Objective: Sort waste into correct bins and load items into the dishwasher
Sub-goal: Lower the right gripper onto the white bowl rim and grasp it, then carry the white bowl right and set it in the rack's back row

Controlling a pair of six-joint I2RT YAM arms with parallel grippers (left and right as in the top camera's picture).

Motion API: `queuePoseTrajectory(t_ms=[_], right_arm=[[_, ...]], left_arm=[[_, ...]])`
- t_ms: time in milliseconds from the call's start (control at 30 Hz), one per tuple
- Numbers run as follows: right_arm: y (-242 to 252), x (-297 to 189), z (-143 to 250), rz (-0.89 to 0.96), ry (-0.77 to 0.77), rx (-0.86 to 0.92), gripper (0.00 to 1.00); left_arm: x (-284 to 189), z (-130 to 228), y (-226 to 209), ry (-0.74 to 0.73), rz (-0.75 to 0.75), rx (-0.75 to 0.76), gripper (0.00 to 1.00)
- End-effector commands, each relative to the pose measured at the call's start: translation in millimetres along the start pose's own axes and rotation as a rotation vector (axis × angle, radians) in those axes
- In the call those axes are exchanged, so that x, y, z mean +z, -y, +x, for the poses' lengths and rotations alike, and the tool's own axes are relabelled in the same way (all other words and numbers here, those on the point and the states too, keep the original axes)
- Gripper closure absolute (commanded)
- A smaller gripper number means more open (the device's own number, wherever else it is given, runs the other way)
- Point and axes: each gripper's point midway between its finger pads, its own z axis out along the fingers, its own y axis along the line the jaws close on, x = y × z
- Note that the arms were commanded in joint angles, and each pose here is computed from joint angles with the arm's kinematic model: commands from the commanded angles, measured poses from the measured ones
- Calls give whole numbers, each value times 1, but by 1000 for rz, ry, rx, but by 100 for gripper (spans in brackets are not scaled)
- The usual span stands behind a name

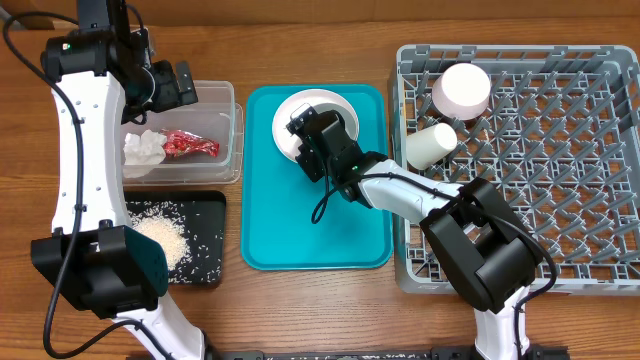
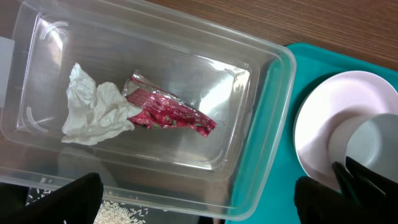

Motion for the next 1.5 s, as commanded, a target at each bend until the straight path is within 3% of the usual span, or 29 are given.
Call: queuePoseTrajectory(t_ms=[0,67,333,600,767,1133,1467], right_arm=[[3,-12,-19,9,49,4,90],[5,-20,-28,11,71,6,96],[10,-65,-70,12,170,64,96],[25,-152,-105,-103,245,229,96],[66,-226,-114,-247,308,392,96],[199,-284,-53,-489,365,709,96],[289,-270,40,-714,437,964,96]], left_arm=[[-9,-3,2,24,-3,0,0],[-9,-3,2,24,-3,0,0],[-9,-3,2,24,-3,0,0],[-9,-3,2,24,-3,0,0],[-9,-3,2,24,-3,0,0],[-9,-3,2,24,-3,0,0],[-9,-3,2,24,-3,0,0]])
